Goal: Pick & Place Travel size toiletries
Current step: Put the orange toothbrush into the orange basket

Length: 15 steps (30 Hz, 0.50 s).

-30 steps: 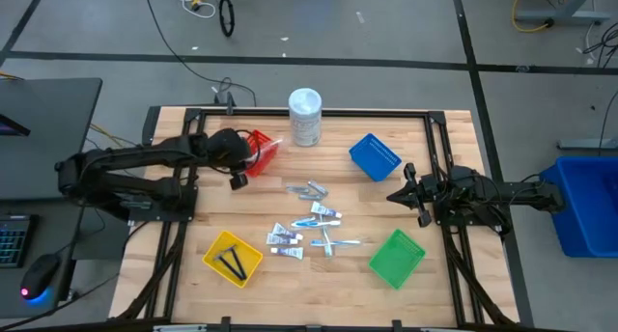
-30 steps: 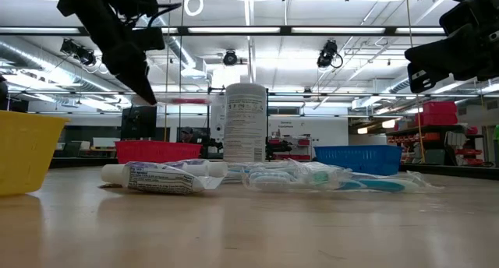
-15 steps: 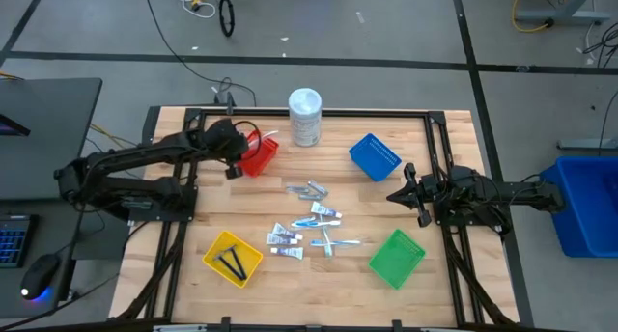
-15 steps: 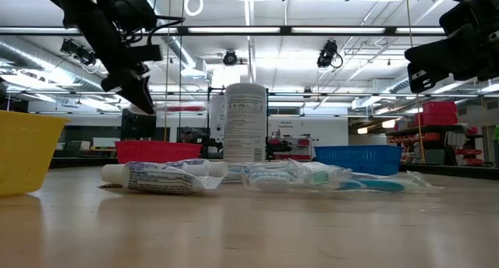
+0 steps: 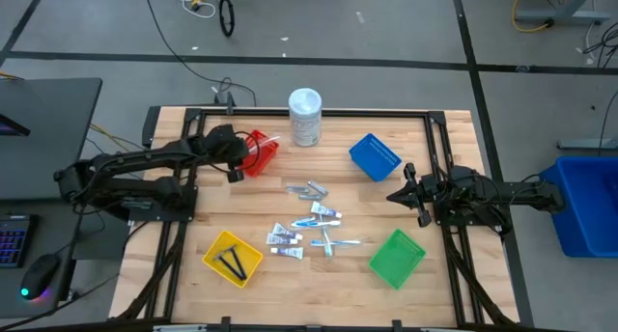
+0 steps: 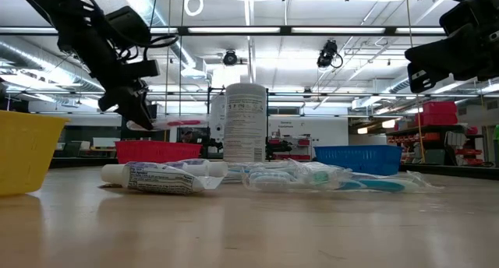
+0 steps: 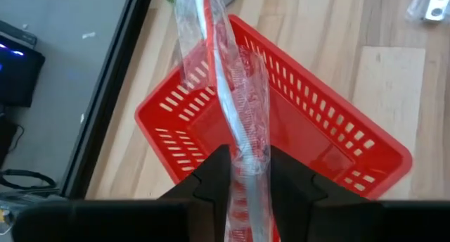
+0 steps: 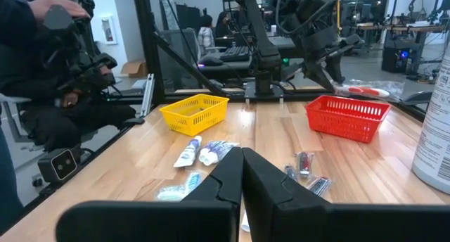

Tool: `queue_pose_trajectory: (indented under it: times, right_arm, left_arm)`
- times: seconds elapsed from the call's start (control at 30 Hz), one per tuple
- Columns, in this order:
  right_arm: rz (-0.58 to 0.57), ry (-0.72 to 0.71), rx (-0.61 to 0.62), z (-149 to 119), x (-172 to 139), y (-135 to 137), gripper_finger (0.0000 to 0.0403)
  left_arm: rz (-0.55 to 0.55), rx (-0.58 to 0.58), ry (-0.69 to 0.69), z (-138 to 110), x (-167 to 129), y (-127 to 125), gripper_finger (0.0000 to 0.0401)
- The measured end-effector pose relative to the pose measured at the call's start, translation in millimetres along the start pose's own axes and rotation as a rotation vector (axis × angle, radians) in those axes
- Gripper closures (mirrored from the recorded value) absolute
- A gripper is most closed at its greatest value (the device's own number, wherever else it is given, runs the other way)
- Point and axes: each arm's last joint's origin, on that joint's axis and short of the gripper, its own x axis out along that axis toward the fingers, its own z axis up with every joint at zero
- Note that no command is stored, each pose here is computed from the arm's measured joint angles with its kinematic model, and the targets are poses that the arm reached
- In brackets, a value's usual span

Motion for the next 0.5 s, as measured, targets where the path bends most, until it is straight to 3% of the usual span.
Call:
queue_pose_trajectory:
  times: [0.33,0.5]
  right_arm:
    - [0.0,0.0,0.0,0.1,0.0,0.0,0.0389]
    - [0.0,0.0,0.0,0.0,0.0,0.0,0.039]
  left_arm:
    - [0.025,0.016,0.0,-5.5,5.1,-0.1,0.0305]
    - [0.01,0.01,0.0,-5.8,5.0,-0.8,0.0264]
